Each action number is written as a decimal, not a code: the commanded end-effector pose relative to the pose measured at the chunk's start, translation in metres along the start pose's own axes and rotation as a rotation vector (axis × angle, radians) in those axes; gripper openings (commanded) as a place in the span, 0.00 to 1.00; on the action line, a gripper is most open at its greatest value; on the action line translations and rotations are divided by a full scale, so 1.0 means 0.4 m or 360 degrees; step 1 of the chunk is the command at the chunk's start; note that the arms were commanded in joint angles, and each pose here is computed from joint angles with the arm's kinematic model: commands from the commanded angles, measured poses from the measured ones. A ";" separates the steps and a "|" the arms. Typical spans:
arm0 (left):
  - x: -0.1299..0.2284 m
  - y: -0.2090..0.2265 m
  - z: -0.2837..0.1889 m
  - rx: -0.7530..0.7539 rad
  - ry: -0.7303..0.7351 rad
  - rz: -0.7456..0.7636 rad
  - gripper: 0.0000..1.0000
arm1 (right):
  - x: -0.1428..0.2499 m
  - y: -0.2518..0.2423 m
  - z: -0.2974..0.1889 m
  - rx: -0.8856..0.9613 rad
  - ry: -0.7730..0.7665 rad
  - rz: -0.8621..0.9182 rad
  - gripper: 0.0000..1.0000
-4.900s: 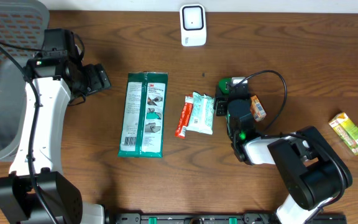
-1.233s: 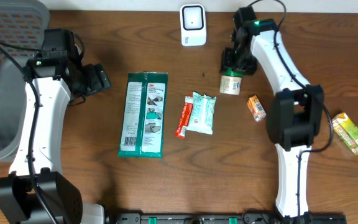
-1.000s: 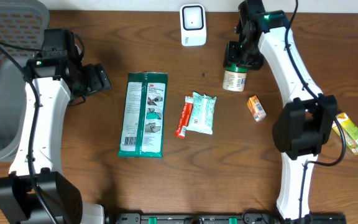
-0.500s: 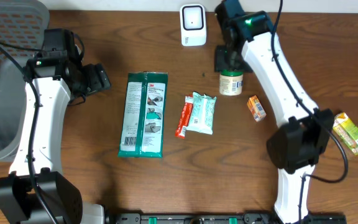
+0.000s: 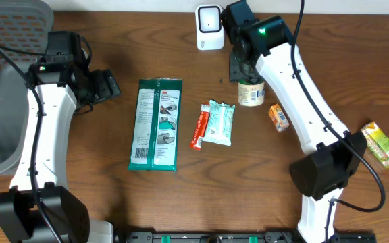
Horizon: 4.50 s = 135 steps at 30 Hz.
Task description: Scan the item barcode
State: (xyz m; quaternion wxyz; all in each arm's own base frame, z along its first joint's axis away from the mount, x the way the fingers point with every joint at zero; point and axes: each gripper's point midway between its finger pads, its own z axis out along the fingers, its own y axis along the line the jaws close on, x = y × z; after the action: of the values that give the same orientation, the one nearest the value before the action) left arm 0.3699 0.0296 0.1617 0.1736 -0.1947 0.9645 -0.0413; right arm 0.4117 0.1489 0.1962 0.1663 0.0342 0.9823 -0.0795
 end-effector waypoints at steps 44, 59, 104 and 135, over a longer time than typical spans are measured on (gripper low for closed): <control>-0.001 0.005 0.002 -0.0007 0.0006 0.0002 0.92 | 0.209 -0.001 0.272 -0.0346 -0.0774 0.0190 0.23; -0.001 0.005 0.002 -0.0007 0.0006 0.0002 0.92 | 0.233 0.025 0.207 -0.0518 -0.0730 0.0032 0.82; -0.001 0.005 0.002 -0.0007 0.0006 0.0002 0.92 | 0.280 -0.194 0.113 -0.0581 -0.0562 0.0361 0.99; -0.001 0.005 0.002 -0.0007 0.0006 0.0002 0.92 | 0.280 -0.194 0.113 -0.0581 -0.0562 0.0361 0.99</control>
State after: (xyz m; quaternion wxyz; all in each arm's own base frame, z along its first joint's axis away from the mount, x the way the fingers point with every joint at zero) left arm 0.3704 0.0297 0.1619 0.1745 -0.1946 0.9643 -0.0414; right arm 0.3123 0.0707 0.1283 0.3482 0.0898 0.9266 0.1099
